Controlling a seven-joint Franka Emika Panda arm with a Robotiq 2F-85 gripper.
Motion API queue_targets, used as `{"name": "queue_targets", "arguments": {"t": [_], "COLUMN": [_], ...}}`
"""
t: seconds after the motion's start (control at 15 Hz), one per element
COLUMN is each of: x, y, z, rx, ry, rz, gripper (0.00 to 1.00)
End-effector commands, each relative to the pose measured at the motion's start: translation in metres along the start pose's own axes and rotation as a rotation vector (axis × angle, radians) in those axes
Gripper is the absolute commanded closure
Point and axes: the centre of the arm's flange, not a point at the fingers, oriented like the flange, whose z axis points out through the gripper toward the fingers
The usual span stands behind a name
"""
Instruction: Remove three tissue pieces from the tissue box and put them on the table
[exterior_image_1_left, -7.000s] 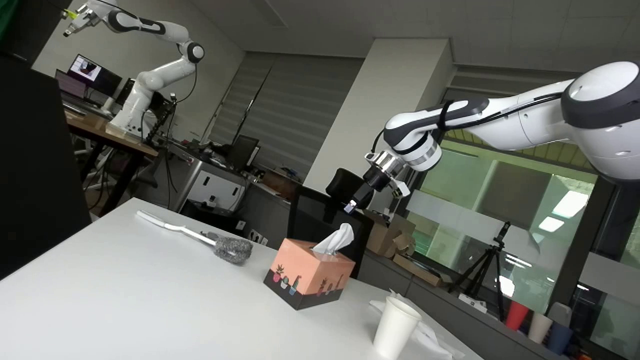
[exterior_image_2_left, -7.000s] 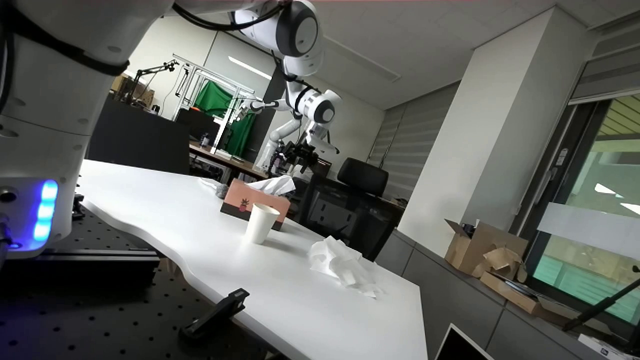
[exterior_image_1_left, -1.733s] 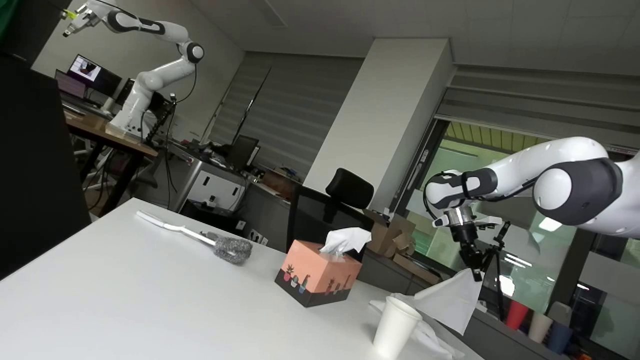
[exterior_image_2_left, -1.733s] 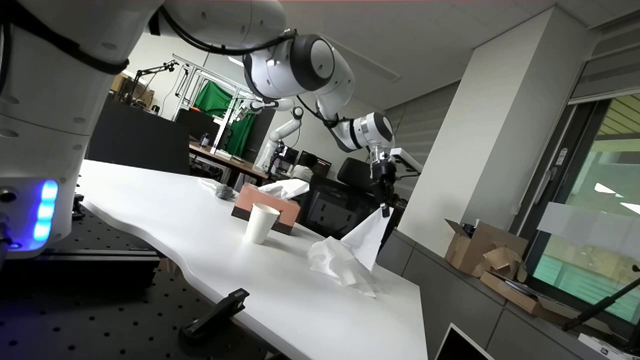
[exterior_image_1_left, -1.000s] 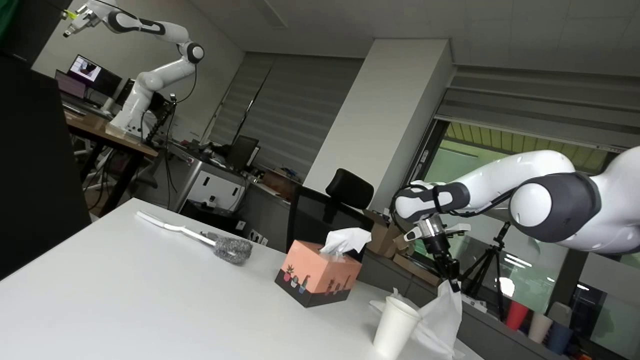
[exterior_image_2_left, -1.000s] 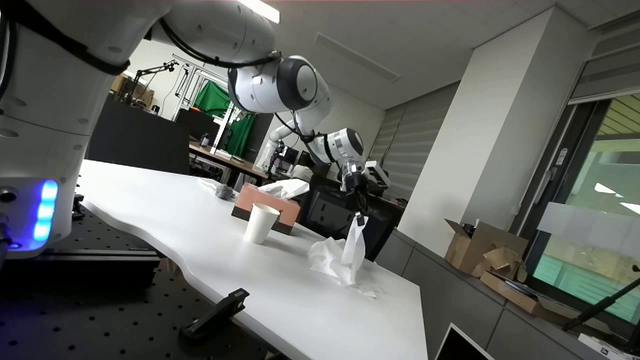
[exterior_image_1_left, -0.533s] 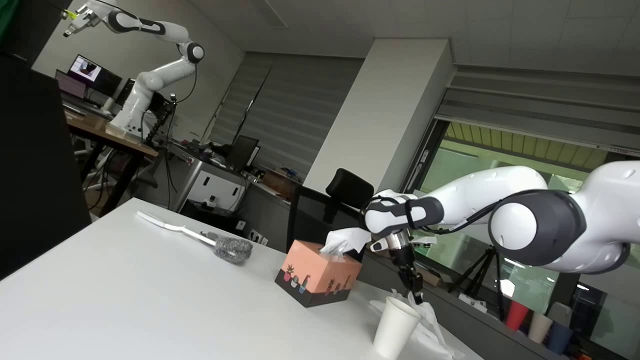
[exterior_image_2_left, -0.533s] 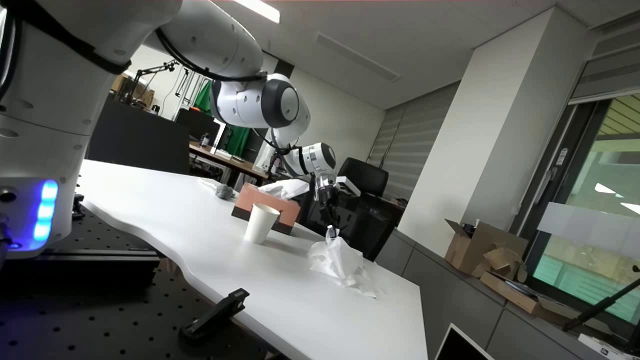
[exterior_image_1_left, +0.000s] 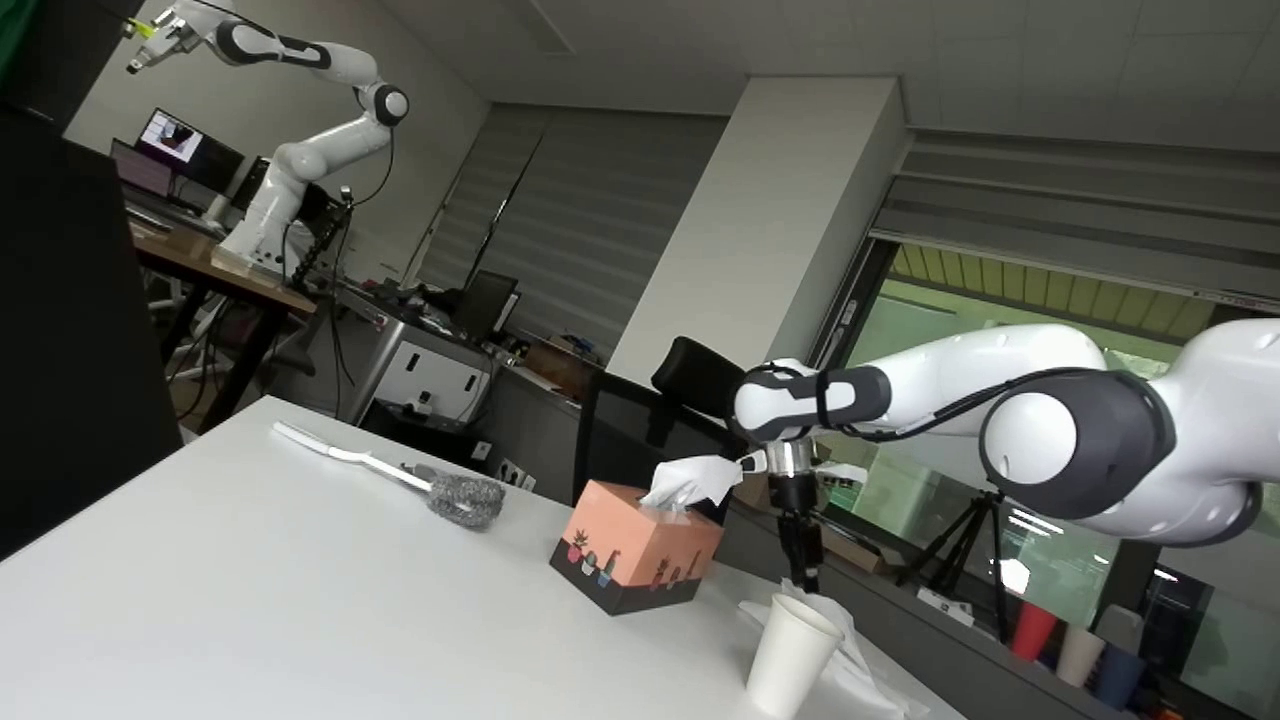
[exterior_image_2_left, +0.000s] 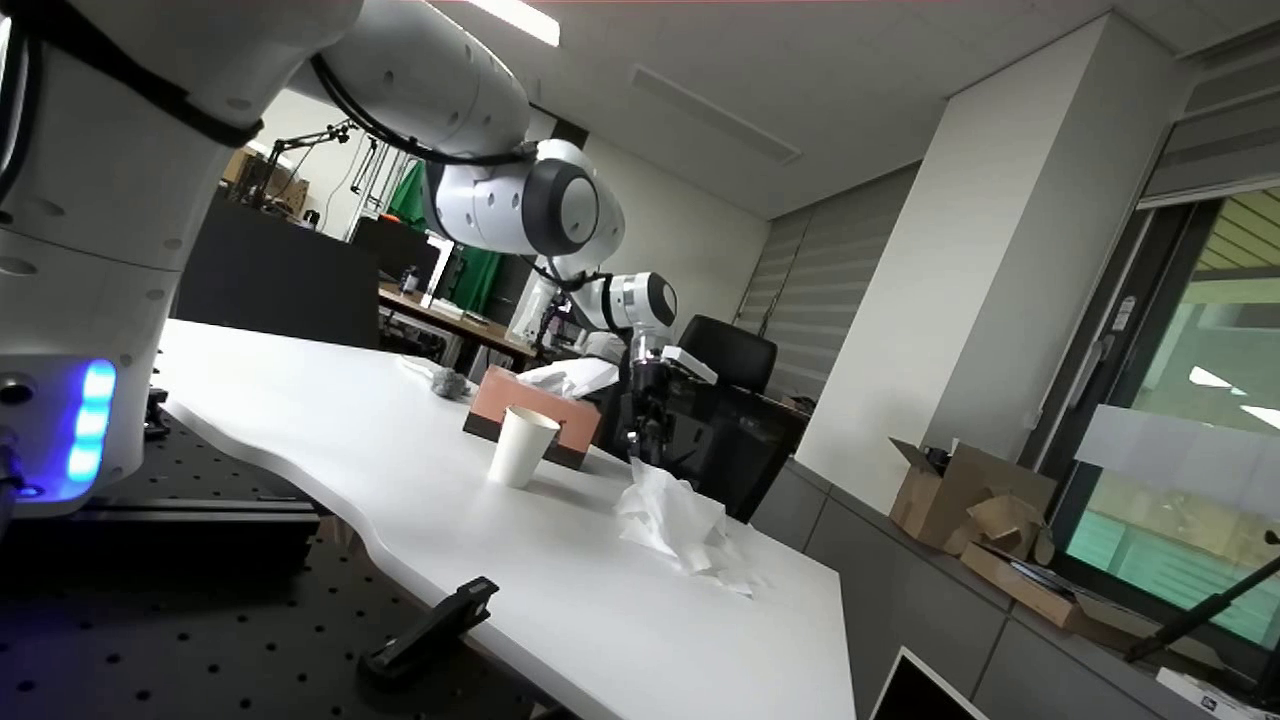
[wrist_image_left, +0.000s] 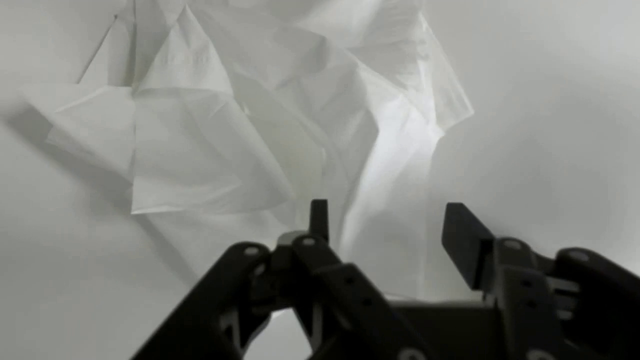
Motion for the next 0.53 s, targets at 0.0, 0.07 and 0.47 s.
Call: {"name": "queue_targets", "arguments": {"t": [0.0,0.07,0.47], "x": [-0.023,-0.03,-0.048], "y": [0.032,0.031,0.01], "z": [-0.059,-0.072,-0.138], "rx": [0.016,0.015,0.028], "ry": [0.152,0.195,0.469], "rz": [0.114,0.133,0.092], "gripper": [0.06,0.02,0.0]}}
